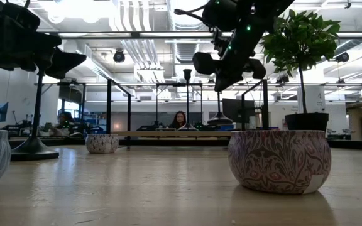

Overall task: Pick & Place candle stick holders
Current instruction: Put the right black candle holder on the shelf, then put the black candle holder on the shelf

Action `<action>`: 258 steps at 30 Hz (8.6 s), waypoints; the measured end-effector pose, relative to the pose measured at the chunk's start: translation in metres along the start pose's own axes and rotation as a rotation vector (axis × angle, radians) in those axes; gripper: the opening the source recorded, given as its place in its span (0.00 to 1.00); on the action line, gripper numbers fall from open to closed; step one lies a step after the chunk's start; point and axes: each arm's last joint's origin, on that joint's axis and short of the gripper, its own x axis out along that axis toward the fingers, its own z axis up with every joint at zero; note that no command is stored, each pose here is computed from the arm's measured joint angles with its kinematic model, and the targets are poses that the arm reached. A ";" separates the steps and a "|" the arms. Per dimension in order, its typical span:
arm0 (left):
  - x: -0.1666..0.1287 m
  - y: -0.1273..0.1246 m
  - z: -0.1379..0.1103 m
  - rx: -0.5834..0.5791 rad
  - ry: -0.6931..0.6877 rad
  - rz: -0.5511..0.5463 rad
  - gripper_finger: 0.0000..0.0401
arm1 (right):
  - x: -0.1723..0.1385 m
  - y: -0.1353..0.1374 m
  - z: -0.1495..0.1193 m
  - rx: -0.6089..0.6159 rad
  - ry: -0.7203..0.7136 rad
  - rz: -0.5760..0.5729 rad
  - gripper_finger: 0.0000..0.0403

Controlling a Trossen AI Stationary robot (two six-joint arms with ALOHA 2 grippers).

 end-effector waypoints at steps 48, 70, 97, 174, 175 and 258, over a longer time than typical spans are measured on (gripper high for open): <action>0.000 0.000 0.000 0.000 0.000 0.000 0.99 | 0.021 0.014 0.022 -0.258 -0.001 0.397 0.02; 0.000 0.000 0.000 0.000 0.000 0.000 0.99 | 0.037 -0.001 0.030 -0.112 -0.050 0.187 0.02; 0.000 0.000 0.000 0.000 0.000 0.001 0.99 | 0.059 -0.019 0.032 -0.101 0.004 0.115 0.02; 0.000 0.000 0.000 0.000 0.000 0.000 0.99 | 0.066 -0.026 0.020 -0.143 -0.034 0.142 0.53; 0.000 0.000 0.000 0.000 0.000 0.000 0.99 | 0.064 -0.026 0.020 -0.143 -0.035 0.146 0.53; 0.000 0.000 0.000 0.000 0.000 0.001 0.99 | -0.179 -0.126 -0.132 -0.351 -0.147 1.203 0.02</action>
